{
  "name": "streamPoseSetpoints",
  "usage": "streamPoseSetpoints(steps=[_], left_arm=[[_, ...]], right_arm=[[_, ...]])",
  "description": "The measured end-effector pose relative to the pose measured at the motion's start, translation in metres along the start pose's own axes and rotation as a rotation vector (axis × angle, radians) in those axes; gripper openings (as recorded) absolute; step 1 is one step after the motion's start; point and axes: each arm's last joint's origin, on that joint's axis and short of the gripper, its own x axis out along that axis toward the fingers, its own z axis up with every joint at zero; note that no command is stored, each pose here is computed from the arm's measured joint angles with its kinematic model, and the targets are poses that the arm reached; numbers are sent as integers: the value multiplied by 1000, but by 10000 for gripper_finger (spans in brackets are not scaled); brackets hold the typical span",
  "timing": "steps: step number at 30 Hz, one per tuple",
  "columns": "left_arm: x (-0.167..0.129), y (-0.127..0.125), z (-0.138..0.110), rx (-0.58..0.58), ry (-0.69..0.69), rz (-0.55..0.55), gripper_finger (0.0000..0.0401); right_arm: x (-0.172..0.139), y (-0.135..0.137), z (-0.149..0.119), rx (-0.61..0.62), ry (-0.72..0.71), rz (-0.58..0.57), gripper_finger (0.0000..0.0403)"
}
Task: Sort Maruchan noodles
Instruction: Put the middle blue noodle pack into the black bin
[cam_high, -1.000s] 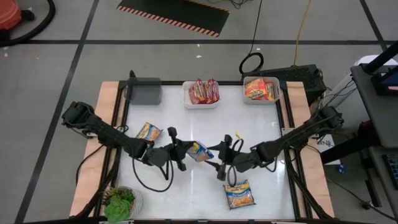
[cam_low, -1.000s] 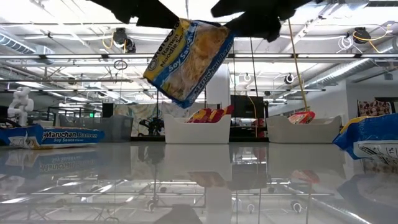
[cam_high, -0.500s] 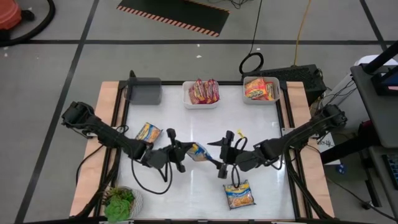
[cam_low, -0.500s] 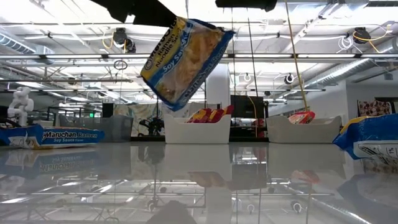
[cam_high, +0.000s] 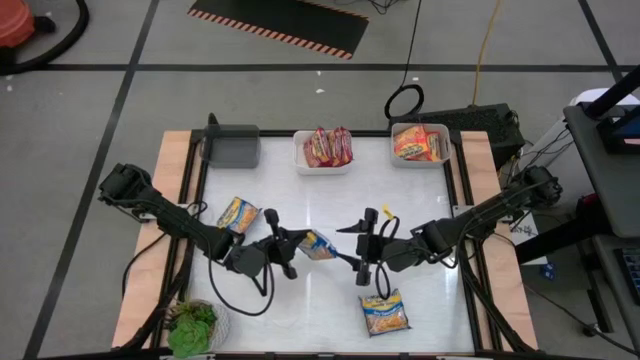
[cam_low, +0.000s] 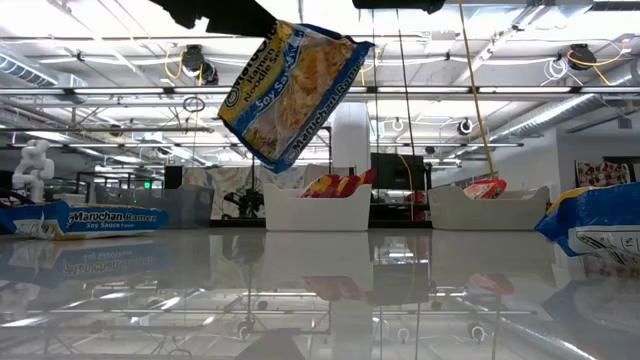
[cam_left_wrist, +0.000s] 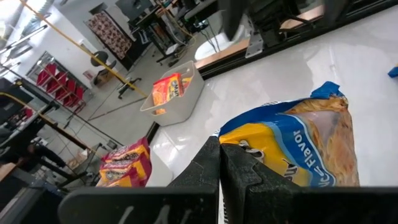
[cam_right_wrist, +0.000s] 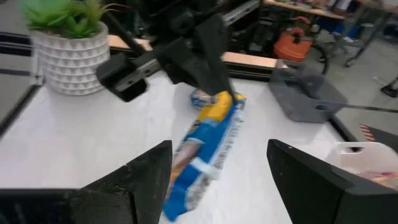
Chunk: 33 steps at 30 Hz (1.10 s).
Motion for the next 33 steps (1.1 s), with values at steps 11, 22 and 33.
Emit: streamPoseSetpoints(steps=[11,22,33], left_arm=[[9,10,-3,-75,28,76,1],[15,14,0,-89,0,63,1],[22,21,-3,-195,8,67,1]], right_arm=[[9,-8,-20,32,52,32,255],[21,-25,-40,215,23,-7,260],[27,-36,-54,358,-73,79,260]])
